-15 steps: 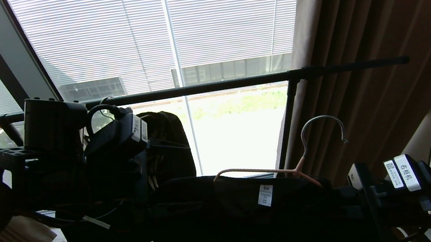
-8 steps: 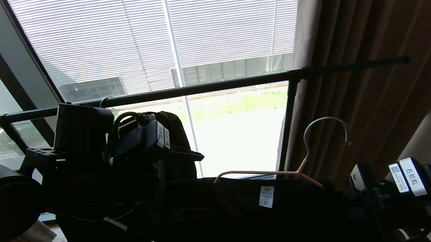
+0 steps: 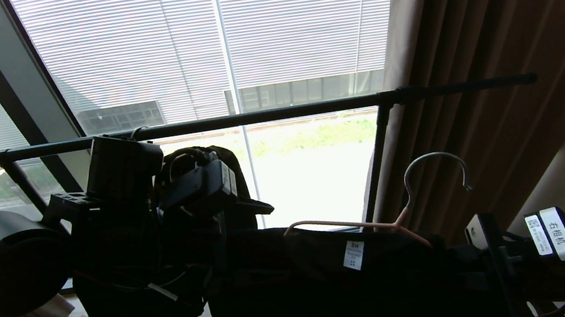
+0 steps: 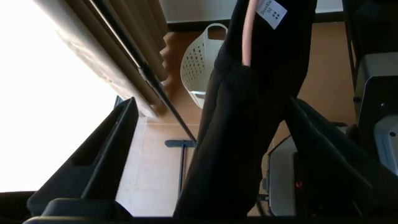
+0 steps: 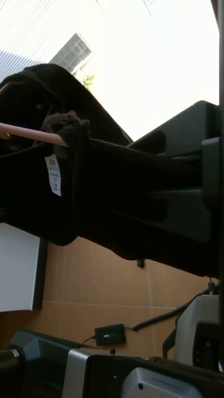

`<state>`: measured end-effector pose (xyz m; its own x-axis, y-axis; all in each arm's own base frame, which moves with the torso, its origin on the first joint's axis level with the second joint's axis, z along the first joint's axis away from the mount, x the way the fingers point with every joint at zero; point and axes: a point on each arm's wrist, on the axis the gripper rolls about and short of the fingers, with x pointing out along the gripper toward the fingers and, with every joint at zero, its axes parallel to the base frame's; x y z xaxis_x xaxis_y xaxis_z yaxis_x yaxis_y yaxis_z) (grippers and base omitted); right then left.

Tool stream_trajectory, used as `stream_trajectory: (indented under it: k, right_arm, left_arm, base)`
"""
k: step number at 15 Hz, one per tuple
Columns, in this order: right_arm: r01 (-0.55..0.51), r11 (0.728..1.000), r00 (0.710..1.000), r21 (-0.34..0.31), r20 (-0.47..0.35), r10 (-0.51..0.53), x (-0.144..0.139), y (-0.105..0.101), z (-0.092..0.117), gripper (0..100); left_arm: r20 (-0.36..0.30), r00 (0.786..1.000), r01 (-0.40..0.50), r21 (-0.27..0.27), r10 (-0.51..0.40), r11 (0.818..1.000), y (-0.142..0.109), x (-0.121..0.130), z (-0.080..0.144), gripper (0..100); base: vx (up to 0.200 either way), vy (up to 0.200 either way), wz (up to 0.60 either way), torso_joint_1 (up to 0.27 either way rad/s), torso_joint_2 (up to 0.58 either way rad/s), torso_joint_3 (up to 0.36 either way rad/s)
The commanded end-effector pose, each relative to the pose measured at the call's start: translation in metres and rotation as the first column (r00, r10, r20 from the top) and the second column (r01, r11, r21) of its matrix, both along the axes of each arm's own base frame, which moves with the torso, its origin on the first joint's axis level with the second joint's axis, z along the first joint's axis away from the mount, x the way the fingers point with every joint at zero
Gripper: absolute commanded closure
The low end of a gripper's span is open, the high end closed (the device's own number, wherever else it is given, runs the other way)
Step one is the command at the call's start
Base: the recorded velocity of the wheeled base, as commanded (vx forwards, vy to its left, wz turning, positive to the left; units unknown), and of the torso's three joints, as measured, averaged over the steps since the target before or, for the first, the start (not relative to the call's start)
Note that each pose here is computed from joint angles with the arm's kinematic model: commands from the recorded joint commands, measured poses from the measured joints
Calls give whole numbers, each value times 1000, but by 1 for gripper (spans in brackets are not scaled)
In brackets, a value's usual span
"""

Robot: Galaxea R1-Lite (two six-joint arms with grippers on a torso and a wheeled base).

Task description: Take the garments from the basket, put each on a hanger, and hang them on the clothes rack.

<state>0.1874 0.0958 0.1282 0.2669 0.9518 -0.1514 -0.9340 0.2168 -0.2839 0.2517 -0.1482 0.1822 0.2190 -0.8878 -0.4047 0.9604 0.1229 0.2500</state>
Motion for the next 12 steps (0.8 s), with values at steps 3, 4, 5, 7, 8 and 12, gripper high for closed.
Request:
stream_trajectory:
  k: [3,4,5,7,8,12]
  right_arm:
    - [-1,1000,1000,-1,-3,1,1,1,-1,100]
    - [-1,1000,1000,0,-1,1,2,1,0,100]
    - [4,1000,1000,1,0,-4,3,0,0,100]
    - [22,1000,1000,6,7,-23,7,-2,3,100]
    - [35,999,999,7,6,-35,9,-4,4,100]
    - [53,999,999,7,-6,-53,13,-7,2,100]
  left_arm:
    - [1,1000,2,-3,-2,1000,1,-2,1,100]
    - [2,1000,2,-3,-2,1000,1,-3,1,100]
    - [1,1000,1,-2,-1,1000,2,-3,0,100]
    - [-4,1000,-2,0,2,1000,4,-4,-1,100]
    - [-5,1000,0,1,0,1000,4,-5,-2,100]
    - [-1,1000,-3,-4,3,1000,5,-5,0,100]
  base:
    - [0,0,0,0,0,0]
    - [0,0,0,0,0,0]
    - [0,0,0,0,0,0]
    - [0,0,0,0,0,0]
    - [0,0,0,0,0,0]
    - [0,0,0,0,0,0]
